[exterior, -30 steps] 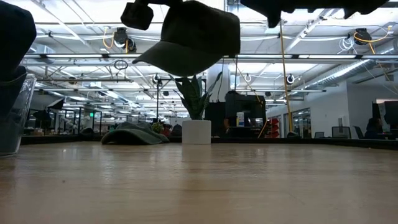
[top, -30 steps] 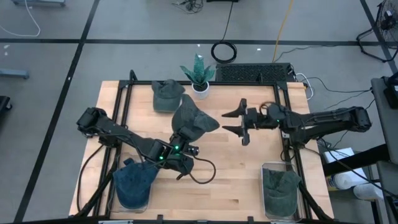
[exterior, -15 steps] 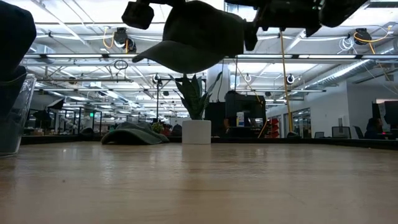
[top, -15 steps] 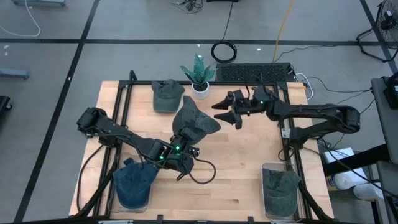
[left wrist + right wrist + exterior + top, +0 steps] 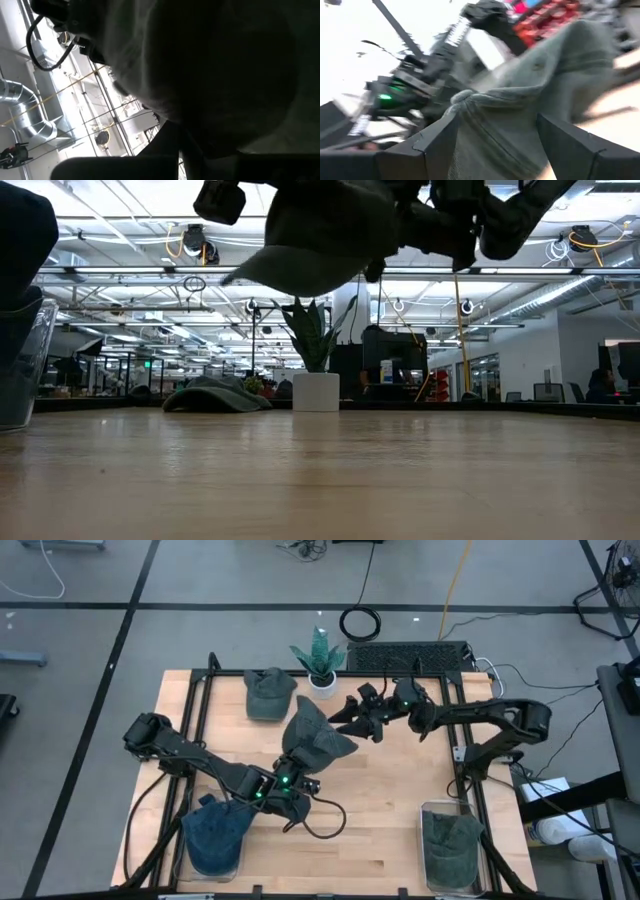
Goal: Pick & Place hat
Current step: Put the top gray cap into the right transparent bin
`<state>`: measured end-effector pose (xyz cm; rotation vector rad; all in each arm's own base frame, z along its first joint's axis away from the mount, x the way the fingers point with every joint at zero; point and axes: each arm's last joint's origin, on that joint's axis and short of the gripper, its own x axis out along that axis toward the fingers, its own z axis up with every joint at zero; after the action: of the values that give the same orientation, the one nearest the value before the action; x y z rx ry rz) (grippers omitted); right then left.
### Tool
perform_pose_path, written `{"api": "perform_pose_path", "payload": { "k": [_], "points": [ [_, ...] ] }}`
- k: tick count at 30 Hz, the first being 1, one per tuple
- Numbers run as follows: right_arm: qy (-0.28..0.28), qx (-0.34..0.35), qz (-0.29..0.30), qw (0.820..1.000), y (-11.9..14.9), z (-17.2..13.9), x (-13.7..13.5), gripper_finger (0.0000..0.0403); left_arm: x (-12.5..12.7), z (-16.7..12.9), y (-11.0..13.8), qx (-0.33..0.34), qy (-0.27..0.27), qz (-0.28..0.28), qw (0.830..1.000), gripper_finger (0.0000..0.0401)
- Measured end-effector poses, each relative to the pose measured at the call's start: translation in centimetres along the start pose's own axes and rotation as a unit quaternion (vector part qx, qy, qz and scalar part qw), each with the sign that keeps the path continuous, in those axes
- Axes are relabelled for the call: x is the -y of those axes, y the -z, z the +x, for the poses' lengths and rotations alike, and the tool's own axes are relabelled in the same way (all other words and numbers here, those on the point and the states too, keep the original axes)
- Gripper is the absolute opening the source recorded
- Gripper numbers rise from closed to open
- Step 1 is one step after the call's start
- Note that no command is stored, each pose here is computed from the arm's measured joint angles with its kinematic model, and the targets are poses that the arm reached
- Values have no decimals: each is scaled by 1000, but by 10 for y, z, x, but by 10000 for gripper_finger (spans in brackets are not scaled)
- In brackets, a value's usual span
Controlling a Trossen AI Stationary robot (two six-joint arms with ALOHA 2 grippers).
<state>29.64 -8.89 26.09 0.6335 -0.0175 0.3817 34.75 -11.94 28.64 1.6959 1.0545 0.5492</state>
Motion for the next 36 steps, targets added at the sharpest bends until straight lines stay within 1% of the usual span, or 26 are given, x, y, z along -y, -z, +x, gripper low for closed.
{"api": "perform_pose_path", "payload": {
  "k": [3, 7, 10, 15, 19, 21, 24, 30, 33, 36],
  "points": [
    [-35, 1, 11, 999, 1, 3, 1, 263, 0, 1, 0, -1, 1, 0, 1000, 1],
    [-47, -9, 12, 999, 4, 6, 0, 263, 0, 1, 0, -2, 1, -3, 1000, 1],
    [-63, -10, 5, 998, 6, 8, -5, 263, 0, 1, 0, -2, 1, -5, 1000, 1],
    [-120, -20, -6, 993, 6, 12, -18, 263, 0, 1, 0, -1, 1, -5, 1000, 1],
    [-136, -25, -7, 990, 10, 17, -25, 263, 0, 2, 1, -3, 1, -6, 1000, 1],
    [-131, -35, 1, 991, 12, 20, -25, 263, 0, 3, 1, -4, 2, -6, 1000, 1],
    [-106, -59, 12, 993, 13, 27, -22, 263, 0, 4, 1, -5, 2, -5, 1000, 1],
    [-24, -55, 10, 998, 4, 40, -21, 263, 0, 4, 1, -5, 2, -7, 1000, 1],
    [-17, -64, 12, 998, 0, 44, -22, 262, 0, 4, 1, -5, 2, -8, 1000, 1],
    [-19, -67, 16, 997, -1, 46, -25, 252, 0, 4, 1, -5, 2, -9, 1000, 1]
  ]
}}
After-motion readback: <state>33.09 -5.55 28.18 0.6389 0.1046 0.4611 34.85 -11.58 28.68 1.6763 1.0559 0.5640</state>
